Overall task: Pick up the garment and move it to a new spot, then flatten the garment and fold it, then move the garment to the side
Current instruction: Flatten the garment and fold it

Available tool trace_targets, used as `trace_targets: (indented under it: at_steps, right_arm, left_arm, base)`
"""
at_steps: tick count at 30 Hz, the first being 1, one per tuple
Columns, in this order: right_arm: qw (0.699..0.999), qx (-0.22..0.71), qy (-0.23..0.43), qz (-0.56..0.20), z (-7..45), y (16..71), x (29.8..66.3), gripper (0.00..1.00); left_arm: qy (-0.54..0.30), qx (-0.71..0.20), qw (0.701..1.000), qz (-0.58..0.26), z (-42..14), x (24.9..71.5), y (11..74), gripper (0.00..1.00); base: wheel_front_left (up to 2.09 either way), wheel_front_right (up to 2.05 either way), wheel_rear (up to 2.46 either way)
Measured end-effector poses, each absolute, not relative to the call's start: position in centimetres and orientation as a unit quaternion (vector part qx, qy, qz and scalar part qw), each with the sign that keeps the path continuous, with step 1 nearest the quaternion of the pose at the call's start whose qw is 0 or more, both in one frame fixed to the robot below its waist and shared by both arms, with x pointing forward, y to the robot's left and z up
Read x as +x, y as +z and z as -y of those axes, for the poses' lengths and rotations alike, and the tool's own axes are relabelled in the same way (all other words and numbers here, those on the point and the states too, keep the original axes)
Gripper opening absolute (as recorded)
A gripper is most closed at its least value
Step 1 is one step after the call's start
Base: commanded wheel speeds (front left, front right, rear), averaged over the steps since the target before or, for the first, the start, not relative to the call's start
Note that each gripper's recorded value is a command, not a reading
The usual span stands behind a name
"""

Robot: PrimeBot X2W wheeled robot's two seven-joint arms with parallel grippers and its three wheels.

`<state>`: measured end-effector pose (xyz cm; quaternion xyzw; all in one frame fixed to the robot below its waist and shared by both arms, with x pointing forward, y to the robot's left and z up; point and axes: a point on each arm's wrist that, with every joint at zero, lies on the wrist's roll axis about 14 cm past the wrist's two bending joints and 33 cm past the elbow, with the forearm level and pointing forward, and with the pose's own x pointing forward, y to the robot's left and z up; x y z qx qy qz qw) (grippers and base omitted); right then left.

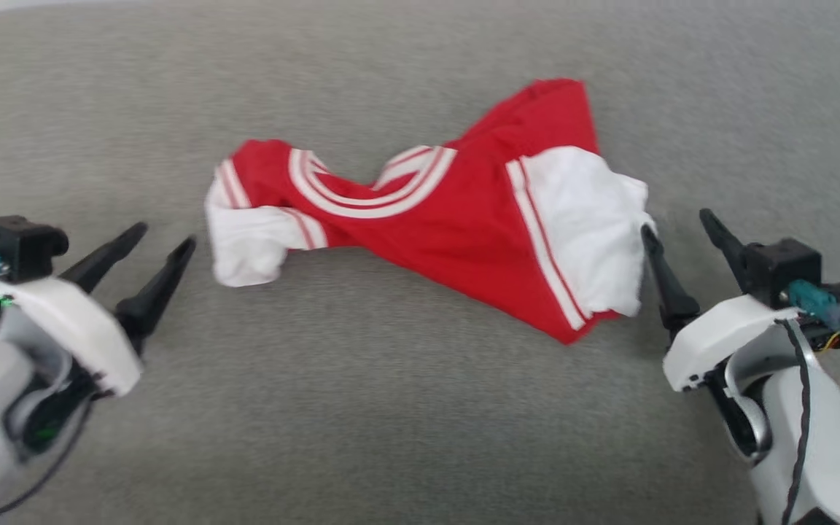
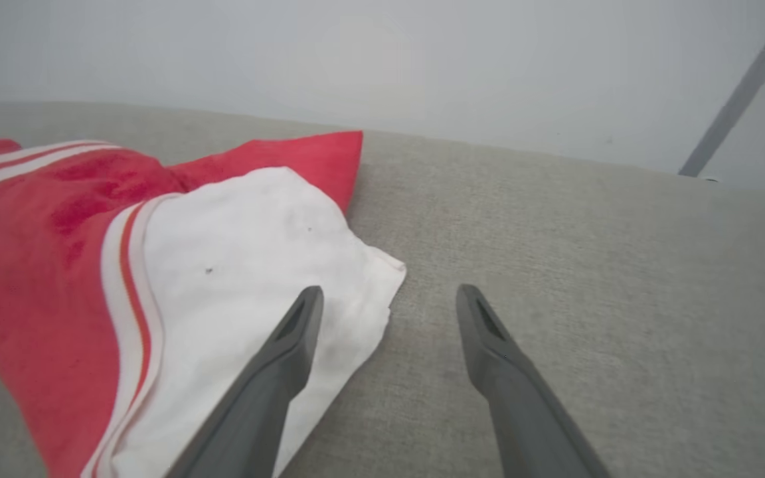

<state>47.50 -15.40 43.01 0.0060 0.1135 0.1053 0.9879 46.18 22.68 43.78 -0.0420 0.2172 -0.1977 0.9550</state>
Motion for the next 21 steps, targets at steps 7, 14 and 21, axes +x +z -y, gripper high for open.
trace_targets:
  at_steps: [7,14,21]
  right_arm:
    - [0.959,-0.04,0.159,-0.232,14.4,41.8,47.8,1.0]
    - [0.924,-0.055,0.175,-0.335,14.4,42.0,48.1,1.0]
    - [0.889,-0.032,0.182,-0.418,14.0,40.6,47.4,1.0]
  left_arm:
    - [-0.098,-0.103,0.981,-0.132,-23.9,43.6,45.0,1.0]
    - [-0.024,-0.096,0.993,-0.056,-25.1,39.4,46.5,1.0]
    - [0.042,-0.099,0.994,-0.012,-26.3,37.5,47.7,1.0]
  base:
    - [0.0,0.0,0.0]
    - [0.0,0.0,0.0]
    - [0.0,0.0,0.0]
